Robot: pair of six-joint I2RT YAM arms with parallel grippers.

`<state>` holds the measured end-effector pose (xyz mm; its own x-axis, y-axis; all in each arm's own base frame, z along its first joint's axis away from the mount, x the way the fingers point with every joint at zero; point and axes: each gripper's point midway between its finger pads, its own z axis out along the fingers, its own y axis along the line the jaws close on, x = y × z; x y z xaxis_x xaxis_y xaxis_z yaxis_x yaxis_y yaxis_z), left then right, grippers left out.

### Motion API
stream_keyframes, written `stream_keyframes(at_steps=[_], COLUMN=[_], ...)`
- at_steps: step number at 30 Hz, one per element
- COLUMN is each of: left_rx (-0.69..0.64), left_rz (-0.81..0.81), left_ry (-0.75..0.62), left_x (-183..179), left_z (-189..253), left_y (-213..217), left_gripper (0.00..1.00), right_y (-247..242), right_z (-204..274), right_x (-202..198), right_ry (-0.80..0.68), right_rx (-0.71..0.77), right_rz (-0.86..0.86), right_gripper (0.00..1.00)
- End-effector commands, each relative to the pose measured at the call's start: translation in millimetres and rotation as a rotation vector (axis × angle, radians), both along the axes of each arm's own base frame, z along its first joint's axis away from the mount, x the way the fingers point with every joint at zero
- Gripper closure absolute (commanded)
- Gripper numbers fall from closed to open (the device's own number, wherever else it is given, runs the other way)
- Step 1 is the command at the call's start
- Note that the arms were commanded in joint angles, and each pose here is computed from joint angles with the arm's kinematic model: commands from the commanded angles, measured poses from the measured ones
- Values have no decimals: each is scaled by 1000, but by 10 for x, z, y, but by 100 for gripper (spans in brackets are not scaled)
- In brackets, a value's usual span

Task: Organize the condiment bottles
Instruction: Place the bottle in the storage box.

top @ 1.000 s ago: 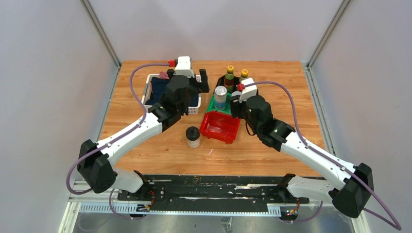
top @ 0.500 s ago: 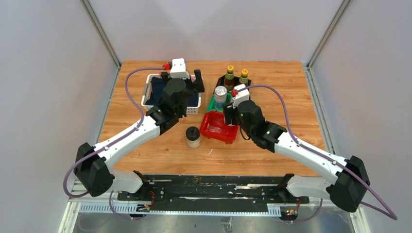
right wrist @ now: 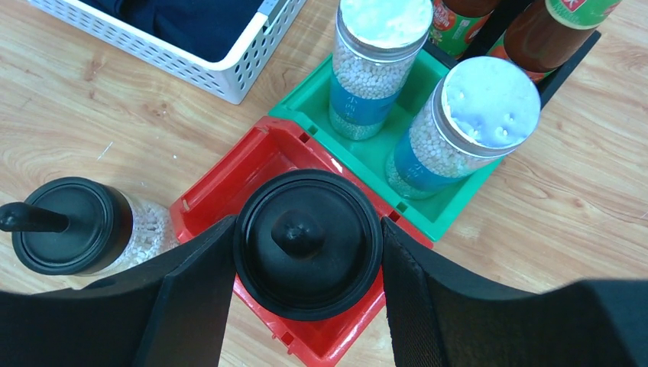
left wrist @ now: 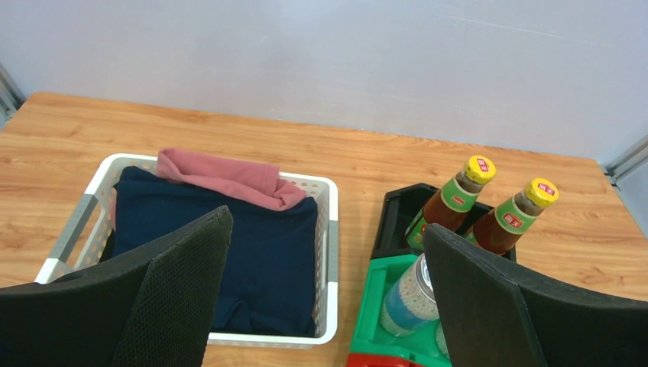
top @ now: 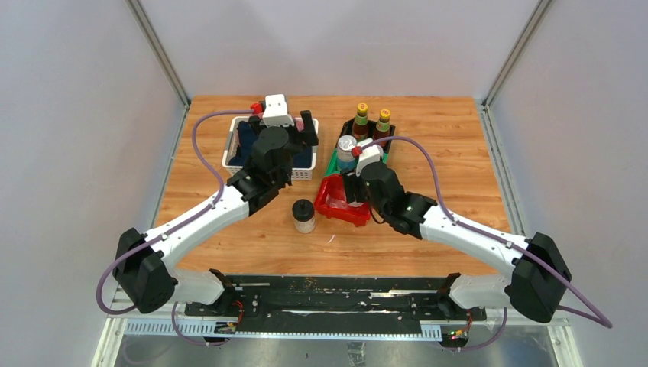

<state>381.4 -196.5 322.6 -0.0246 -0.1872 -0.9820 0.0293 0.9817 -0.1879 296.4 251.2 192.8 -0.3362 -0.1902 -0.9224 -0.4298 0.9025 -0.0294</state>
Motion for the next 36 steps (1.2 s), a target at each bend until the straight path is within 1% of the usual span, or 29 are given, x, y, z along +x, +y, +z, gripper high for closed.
stream_keyframes(at_steps=[1,15,22,36], left_rx=[-35,-49,-54,-49], left_rz=[33,52,54,54], left_ry=[-39,-38,-35,-38], left_x=[-47,-58,-53,-52], left_z=[107,57,15,23], left_y=[73,112,106,110], left_gripper=[0,0,0,0], right_y=[95,20,-5,-98], right_z=[-8,-398,-541,-701], right_x=[-31,-79,-75,-36], right_ry=[-11,20,11,-2], right_rx=[47,21,39,44], right_rz=[5,-11,-28,-91], right_gripper=[100,100,100,100])
